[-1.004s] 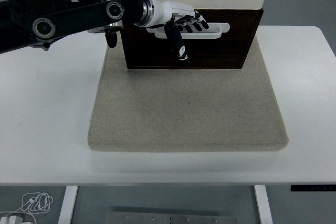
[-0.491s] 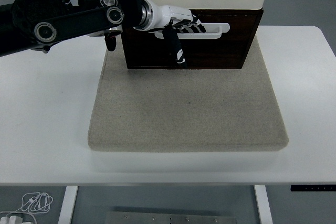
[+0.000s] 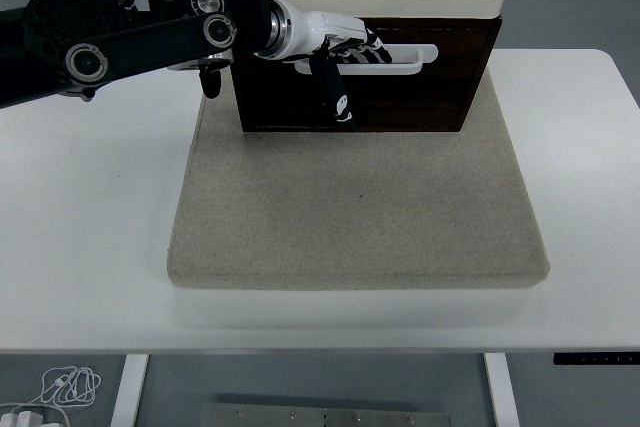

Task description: Open the drawer under the combination cabinet

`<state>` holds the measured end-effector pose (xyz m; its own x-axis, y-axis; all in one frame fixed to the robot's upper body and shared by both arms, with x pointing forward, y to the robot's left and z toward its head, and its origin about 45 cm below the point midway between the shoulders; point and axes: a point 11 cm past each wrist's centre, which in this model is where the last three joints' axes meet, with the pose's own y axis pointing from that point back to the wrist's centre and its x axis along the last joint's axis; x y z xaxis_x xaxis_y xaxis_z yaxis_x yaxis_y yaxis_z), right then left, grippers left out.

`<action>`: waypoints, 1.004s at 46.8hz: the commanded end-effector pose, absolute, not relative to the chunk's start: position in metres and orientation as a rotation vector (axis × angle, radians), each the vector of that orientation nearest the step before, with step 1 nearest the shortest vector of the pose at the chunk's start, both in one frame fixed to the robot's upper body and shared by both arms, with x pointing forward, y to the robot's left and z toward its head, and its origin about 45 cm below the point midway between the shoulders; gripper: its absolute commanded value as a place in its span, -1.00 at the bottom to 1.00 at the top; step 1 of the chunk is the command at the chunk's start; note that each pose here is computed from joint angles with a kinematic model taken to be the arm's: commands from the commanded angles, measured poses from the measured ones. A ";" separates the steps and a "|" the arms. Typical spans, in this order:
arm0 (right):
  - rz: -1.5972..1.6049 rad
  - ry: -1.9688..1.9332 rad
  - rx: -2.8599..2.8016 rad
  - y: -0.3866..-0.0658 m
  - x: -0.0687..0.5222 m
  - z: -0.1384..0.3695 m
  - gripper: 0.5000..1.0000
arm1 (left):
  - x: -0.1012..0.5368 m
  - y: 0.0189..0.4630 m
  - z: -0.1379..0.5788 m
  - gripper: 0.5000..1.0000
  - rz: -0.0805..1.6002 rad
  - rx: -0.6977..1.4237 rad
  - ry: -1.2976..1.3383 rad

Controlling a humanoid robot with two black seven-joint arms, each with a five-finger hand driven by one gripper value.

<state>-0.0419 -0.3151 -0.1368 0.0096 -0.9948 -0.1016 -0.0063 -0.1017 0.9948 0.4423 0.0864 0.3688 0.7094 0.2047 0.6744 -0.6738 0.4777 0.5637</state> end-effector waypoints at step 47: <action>-1.275 -1.157 1.294 -0.315 -0.042 -0.137 0.70 | 0.423 0.082 0.372 1.00 0.483 0.919 -0.592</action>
<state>-0.0419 -0.3152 -0.1368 0.0096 -0.9948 -0.1015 -0.0063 -0.1016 0.9948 0.4254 0.0824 0.3716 0.7393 0.1408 0.6585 -0.6218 0.5180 0.5874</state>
